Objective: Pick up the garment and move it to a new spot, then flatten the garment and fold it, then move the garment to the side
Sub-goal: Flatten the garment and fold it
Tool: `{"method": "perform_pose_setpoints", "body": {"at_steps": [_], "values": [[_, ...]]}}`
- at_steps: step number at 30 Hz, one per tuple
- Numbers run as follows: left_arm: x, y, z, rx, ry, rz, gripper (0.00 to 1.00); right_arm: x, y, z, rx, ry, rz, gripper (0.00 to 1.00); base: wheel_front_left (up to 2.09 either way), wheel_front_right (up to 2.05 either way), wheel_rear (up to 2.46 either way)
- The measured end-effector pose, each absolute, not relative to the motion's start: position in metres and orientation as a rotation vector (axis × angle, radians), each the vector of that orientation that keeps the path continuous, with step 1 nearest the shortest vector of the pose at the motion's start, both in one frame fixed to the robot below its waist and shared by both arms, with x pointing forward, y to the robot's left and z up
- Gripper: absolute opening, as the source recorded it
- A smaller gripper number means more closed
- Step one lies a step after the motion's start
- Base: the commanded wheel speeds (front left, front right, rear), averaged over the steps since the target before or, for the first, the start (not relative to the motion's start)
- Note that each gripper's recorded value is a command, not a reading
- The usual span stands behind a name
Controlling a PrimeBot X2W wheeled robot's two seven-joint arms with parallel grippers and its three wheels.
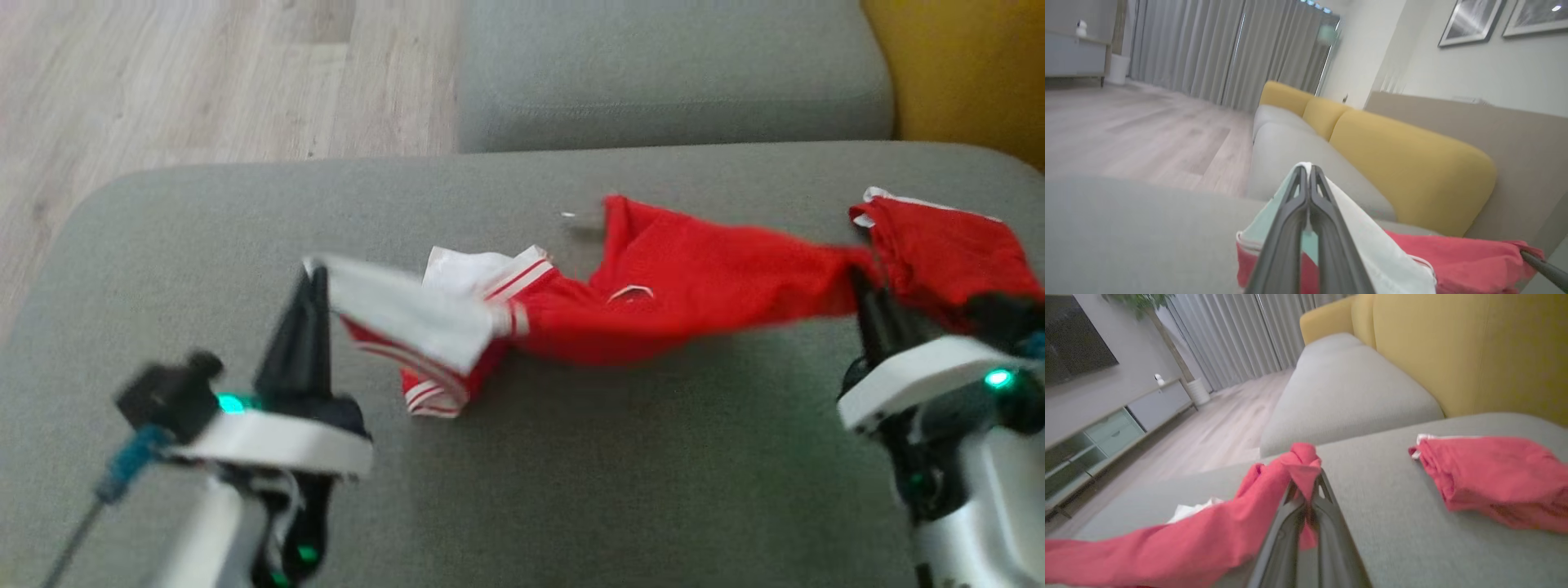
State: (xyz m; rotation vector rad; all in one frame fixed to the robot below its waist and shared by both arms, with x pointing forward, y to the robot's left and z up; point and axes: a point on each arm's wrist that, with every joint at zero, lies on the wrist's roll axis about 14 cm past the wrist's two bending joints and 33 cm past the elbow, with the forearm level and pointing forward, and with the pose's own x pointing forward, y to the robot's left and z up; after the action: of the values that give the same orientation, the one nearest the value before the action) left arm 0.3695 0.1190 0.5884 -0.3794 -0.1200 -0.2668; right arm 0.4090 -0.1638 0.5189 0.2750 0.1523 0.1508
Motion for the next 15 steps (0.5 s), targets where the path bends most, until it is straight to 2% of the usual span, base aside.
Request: {"method": "perform_pose_setpoints", "body": {"at_steps": [7, 15], "values": [[0.360, 0.112, 0.705, -0.317, -0.418, -0.392, 0.00, 0.396, -0.166, 0.619, 0.284, -0.107, 0.211, 0.00, 0.00, 0.00, 0.00], [0.327, 0.090, 0.796, -0.208, -0.654, -0.528, 0.00, 0.361, -0.167, 0.704, 0.250, -0.335, 0.245, 0.00, 0.00, 0.00, 0.00]]}}
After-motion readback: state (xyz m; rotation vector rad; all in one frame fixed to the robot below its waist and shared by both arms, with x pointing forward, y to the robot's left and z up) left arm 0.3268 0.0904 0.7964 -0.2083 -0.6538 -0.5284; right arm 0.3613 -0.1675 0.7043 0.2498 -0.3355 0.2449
